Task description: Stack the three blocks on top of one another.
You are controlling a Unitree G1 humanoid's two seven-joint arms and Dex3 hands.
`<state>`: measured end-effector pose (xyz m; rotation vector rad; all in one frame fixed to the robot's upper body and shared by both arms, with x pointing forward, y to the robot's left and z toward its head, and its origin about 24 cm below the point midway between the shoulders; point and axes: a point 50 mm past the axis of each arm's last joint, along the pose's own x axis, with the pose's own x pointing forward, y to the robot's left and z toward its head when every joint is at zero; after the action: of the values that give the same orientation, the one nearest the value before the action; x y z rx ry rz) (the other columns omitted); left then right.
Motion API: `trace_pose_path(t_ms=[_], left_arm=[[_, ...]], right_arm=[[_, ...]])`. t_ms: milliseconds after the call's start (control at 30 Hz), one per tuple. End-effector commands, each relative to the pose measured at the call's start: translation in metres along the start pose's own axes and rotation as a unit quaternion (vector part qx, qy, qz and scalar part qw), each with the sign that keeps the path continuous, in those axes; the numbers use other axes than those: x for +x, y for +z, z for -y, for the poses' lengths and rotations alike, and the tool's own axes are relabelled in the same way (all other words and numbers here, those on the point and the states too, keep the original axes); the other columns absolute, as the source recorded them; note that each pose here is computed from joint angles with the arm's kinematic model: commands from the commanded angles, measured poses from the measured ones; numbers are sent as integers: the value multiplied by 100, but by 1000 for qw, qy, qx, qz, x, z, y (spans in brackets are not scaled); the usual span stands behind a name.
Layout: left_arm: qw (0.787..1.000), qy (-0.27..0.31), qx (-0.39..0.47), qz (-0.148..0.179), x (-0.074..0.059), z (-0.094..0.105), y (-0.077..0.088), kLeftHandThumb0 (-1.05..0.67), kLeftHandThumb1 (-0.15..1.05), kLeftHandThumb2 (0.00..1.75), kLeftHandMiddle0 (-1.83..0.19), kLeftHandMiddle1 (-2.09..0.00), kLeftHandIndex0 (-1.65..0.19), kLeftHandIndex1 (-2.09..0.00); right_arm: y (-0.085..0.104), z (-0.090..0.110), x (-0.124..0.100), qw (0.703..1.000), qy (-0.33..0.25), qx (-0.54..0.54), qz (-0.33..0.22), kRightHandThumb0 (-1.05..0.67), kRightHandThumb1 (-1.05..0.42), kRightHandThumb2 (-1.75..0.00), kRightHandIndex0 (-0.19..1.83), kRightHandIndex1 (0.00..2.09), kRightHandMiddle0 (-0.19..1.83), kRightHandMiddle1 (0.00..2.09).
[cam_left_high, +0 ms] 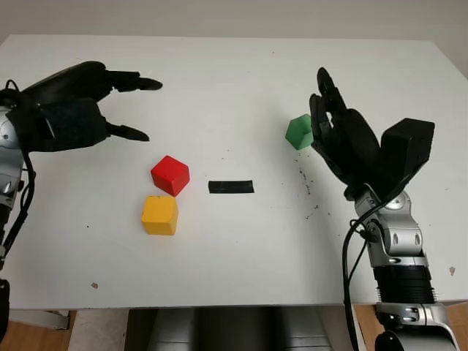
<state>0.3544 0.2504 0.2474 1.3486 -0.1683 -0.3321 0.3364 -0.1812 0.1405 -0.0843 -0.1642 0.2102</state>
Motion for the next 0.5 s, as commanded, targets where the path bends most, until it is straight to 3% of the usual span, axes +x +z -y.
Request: trace_pose_path(t_ms=[0,167,467], left_arm=[[999,-6,34,3,2,-5,4,-61,83,4,-11,-2,-45,-16],[997,-29,75,-7,3,4,8,-61,84,5,-6,-2,-43,-13],[996,-56,75,9,2,10,8,-64,88,6,-2,-4,-41,-9]], right_arm=[[5,4,0,1000,-2,-8,12,-77,-105,-69,-19,0,-19,0],[7,4,0,1000,-4,-9,15,-77,-105,-69,-19,0,-19,0],[8,3,1,1000,-9,-12,15,-76,-105,-69,-19,0,-19,0]])
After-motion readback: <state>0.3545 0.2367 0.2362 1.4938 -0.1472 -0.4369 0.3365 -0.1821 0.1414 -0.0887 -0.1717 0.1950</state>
